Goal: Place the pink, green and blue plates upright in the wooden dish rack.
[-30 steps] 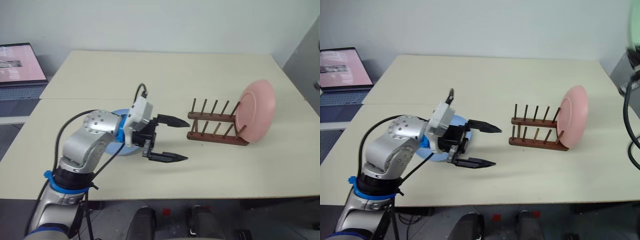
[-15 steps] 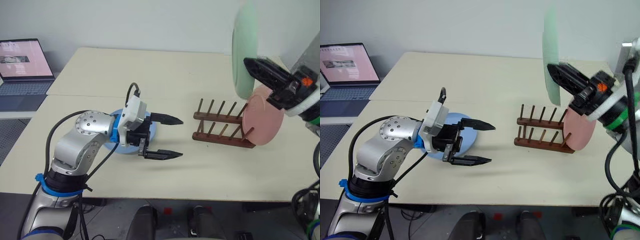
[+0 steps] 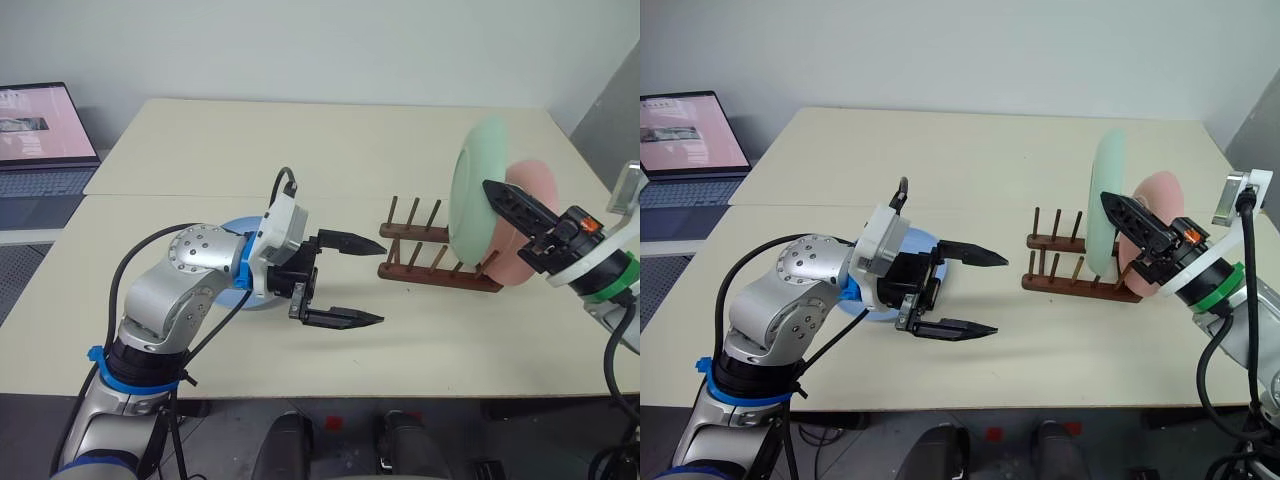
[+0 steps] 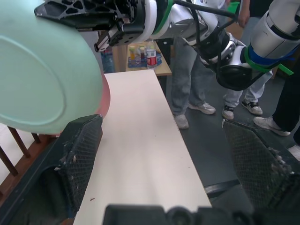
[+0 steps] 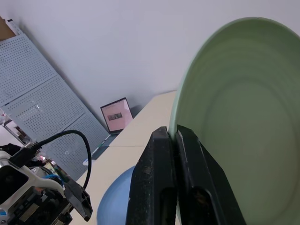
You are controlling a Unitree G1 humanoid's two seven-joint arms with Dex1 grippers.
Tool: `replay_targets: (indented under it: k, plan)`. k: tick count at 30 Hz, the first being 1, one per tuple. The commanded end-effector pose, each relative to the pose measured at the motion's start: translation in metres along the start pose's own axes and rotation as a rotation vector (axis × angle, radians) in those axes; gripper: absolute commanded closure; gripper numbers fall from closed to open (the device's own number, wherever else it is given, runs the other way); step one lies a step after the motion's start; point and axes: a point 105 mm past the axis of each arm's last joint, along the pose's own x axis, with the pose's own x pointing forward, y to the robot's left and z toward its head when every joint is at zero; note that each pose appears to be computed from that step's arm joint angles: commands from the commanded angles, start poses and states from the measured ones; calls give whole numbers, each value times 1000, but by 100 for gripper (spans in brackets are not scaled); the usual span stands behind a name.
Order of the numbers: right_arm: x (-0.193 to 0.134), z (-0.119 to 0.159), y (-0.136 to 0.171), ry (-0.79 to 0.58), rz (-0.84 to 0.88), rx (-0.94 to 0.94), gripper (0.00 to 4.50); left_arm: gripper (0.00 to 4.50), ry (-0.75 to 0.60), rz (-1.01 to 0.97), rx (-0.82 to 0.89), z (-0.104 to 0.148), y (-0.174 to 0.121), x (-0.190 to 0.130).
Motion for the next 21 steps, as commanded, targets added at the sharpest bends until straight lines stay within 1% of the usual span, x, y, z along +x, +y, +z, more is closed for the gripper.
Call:
replay_targets:
  k: [1, 3, 12, 16, 21]
  plan:
    - [2, 10, 10, -65, 41, 19, 447, 0, -12, -22, 50, 9, -2, 4]
    - [4, 8, 10, -59, 42, 21, 447, 0, -14, -24, 53, 9, -2, 5]
    - [8, -3, -12, 10, -30, 19, 447, 0, -21, -24, 62, 7, 0, 7]
    - [7, 3, -12, 1, -27, 20, 447, 0, -23, -20, 65, 6, 0, 8]
    - [3, 4, -21, 23, -65, 9, 447, 0, -26, -21, 67, 4, -1, 9]
